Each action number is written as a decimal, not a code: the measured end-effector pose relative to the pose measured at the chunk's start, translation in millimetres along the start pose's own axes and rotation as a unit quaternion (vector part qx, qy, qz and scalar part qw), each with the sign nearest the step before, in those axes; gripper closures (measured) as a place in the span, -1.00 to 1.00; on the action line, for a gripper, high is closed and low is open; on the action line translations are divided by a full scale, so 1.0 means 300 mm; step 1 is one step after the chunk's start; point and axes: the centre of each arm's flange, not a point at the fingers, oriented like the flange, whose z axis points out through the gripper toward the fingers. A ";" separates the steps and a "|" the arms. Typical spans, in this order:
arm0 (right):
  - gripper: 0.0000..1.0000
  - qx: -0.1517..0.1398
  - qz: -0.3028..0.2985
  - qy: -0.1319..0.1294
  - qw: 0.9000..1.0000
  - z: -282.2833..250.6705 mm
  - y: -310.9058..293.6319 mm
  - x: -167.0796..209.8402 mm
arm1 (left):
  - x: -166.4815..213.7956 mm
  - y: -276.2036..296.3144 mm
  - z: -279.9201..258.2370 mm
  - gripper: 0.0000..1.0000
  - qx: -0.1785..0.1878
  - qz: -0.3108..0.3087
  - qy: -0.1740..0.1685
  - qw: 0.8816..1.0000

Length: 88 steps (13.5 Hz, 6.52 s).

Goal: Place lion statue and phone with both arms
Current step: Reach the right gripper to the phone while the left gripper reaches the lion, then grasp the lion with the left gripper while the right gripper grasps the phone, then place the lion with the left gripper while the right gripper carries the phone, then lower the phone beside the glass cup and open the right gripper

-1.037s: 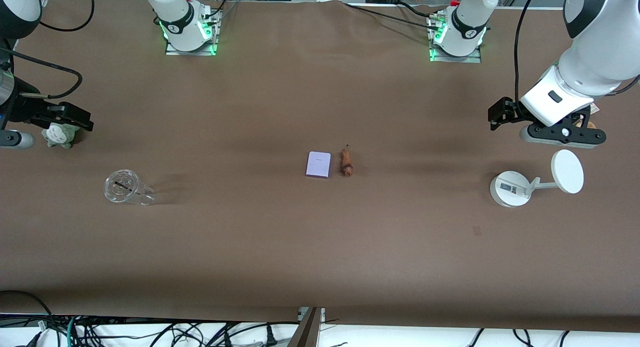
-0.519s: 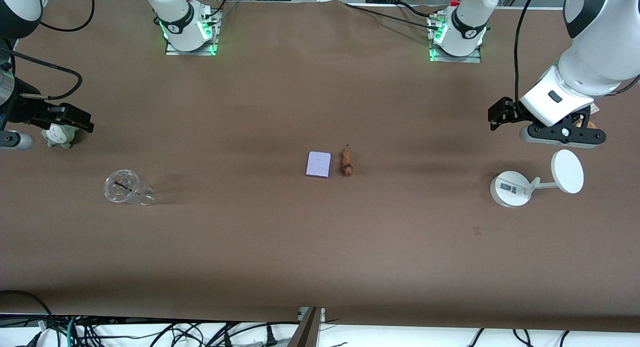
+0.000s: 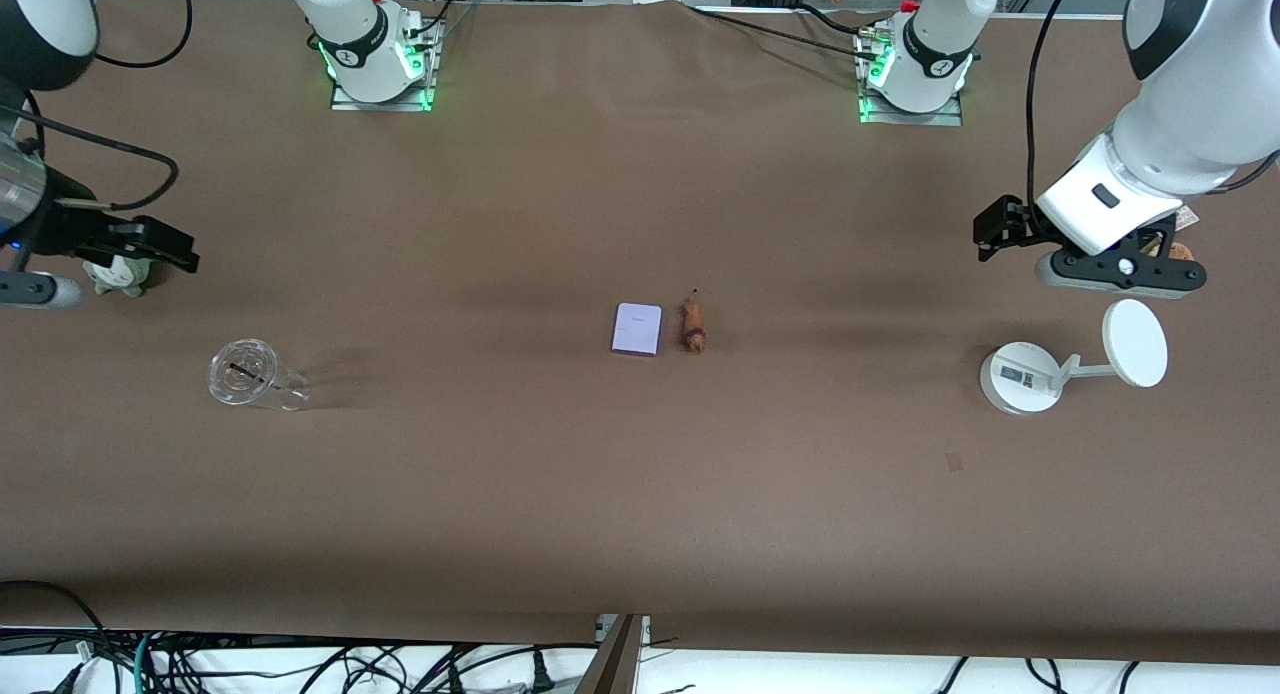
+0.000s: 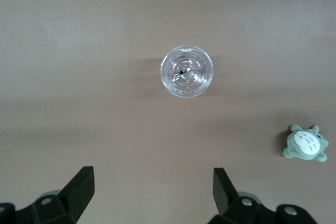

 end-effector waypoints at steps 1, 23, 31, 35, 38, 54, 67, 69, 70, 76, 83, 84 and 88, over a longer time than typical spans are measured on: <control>-1.00 -0.001 -0.008 -0.004 1.000 0.021 -0.032 0.010 | 0.006 0.030 0.017 -1.00 -0.001 0.008 -0.005 1.000; -1.00 0.007 -0.002 0.020 1.000 0.596 -0.534 0.254 | 0.159 1.045 1.031 -1.00 -0.089 -0.126 0.011 0.988; -1.00 0.007 0.011 0.014 1.000 0.770 -0.813 0.202 | 0.089 1.105 1.119 -0.52 -0.050 -0.110 0.012 0.993; -1.00 0.016 0.026 0.030 0.999 0.828 -0.924 0.183 | 0.099 1.087 1.125 0.27 -0.047 -0.113 0.013 0.992; -1.00 0.020 0.044 0.036 0.998 0.879 -1.019 0.152 | 0.125 1.023 1.122 0.27 -0.024 -0.112 0.007 0.993; -1.00 0.057 0.045 0.068 0.995 1.103 -1.645 -0.245 | 0.283 -0.063 1.035 0.27 0.009 -0.011 -0.071 0.997; -1.00 0.065 0.036 0.076 0.994 1.261 -1.677 -0.267 | 0.231 -0.170 1.165 0.15 -0.003 0.016 -0.066 0.998; -0.81 0.065 0.035 0.078 0.994 1.261 -1.678 -0.267 | 0.232 -0.174 1.161 -0.18 -0.003 0.016 -0.064 0.998; -0.67 0.066 0.035 0.078 0.994 1.258 -1.680 -0.266 | 0.236 -0.174 1.151 -0.39 -0.003 0.016 -0.062 0.998; -0.67 0.054 0.019 0.097 0.994 1.222 -1.643 -0.209 | 0.272 -0.124 0.791 -1.00 0.013 0.024 -0.071 0.997; -0.67 -0.006 -0.019 0.053 0.998 0.978 -1.034 0.193 | 0.218 -0.126 0.199 -1.00 0.019 0.002 -0.010 1.000; -0.67 -0.011 -0.024 0.045 0.999 0.972 -0.913 0.245 | 0.185 -0.127 0.136 -1.00 0.004 -0.007 -0.007 1.000; -0.67 -0.020 -0.021 0.007 1.000 1.003 -0.569 0.342 | 0.069 -0.194 -0.055 -1.00 -0.001 -0.042 0.010 0.999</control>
